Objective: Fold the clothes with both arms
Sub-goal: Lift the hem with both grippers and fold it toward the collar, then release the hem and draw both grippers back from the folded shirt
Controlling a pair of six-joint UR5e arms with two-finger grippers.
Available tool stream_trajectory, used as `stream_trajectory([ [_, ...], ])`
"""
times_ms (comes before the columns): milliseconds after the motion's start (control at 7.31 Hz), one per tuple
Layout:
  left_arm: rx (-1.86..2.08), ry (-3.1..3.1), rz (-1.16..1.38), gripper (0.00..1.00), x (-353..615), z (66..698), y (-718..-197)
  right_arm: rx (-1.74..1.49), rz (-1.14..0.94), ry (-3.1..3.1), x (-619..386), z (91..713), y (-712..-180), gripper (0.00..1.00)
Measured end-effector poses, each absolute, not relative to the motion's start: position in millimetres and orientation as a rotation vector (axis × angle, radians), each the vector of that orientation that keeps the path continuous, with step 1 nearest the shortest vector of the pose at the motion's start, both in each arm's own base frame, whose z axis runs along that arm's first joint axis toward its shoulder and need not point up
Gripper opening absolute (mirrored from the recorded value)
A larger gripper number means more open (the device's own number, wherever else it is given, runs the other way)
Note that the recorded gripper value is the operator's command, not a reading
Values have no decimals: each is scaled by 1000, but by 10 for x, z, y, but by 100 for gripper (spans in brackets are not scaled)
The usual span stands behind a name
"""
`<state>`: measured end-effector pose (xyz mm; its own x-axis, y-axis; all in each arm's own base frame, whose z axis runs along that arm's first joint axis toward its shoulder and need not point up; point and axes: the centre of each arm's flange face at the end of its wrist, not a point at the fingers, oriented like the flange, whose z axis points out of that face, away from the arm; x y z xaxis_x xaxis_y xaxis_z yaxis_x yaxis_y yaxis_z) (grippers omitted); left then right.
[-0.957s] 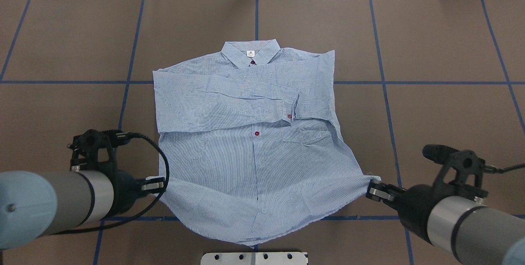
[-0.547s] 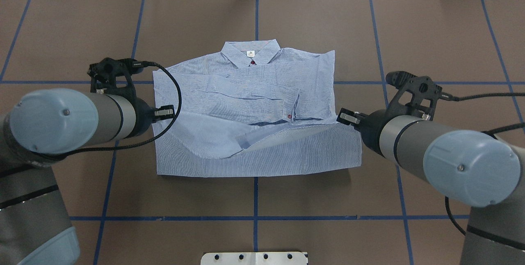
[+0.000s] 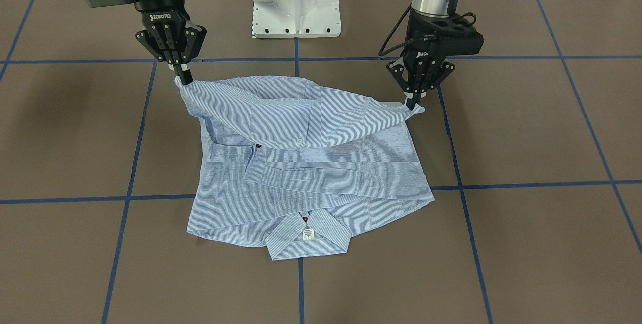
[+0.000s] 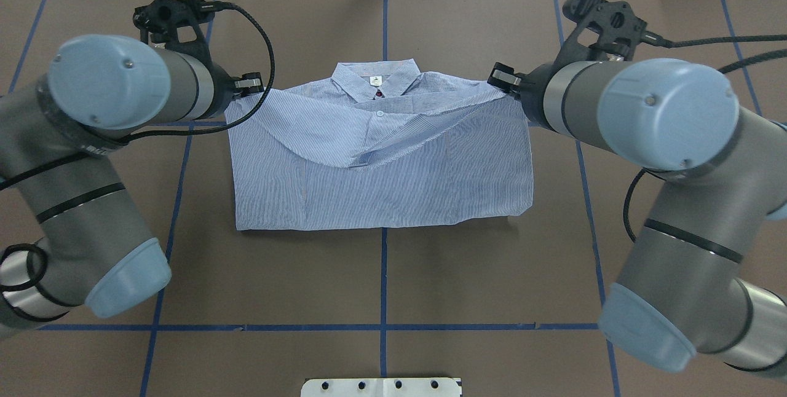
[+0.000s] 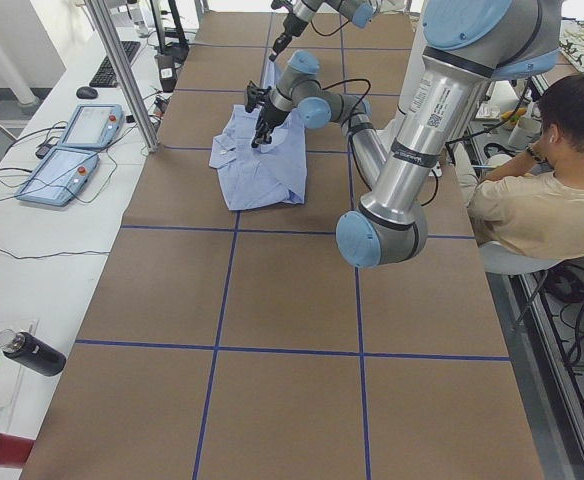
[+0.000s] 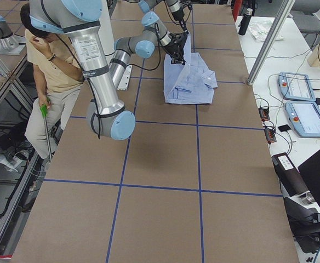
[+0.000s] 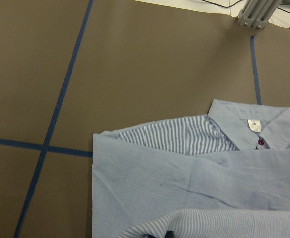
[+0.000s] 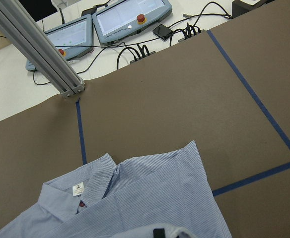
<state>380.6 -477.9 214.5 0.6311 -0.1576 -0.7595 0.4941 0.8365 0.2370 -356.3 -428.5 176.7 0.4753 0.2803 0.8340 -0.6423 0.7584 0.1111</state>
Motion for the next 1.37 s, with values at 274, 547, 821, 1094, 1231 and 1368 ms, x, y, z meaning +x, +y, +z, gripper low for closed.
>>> stream_trajectory([
  [274,500,765,-357,0,4294,2649,-5284,447,580,-839,-4101,2012,-4826,0],
  [547,521,729,-321,0,4614,3256,-5571,456,560,-811,-4461,2444,-5190,0],
  [821,566,712,-247,0,4630,3482,-5703,455,539,-809,-4359,2580,-5426,0],
  [1094,593,716,-214,99,4573,3492,-5760,449,513,-801,-4206,2632,-5568,99],
  [1231,598,717,-204,100,4564,3491,-5764,447,505,-791,-4213,2667,-5604,100],
  [1368,612,723,-180,100,4518,3466,-5789,445,496,-786,-4256,2653,-5640,100],
])
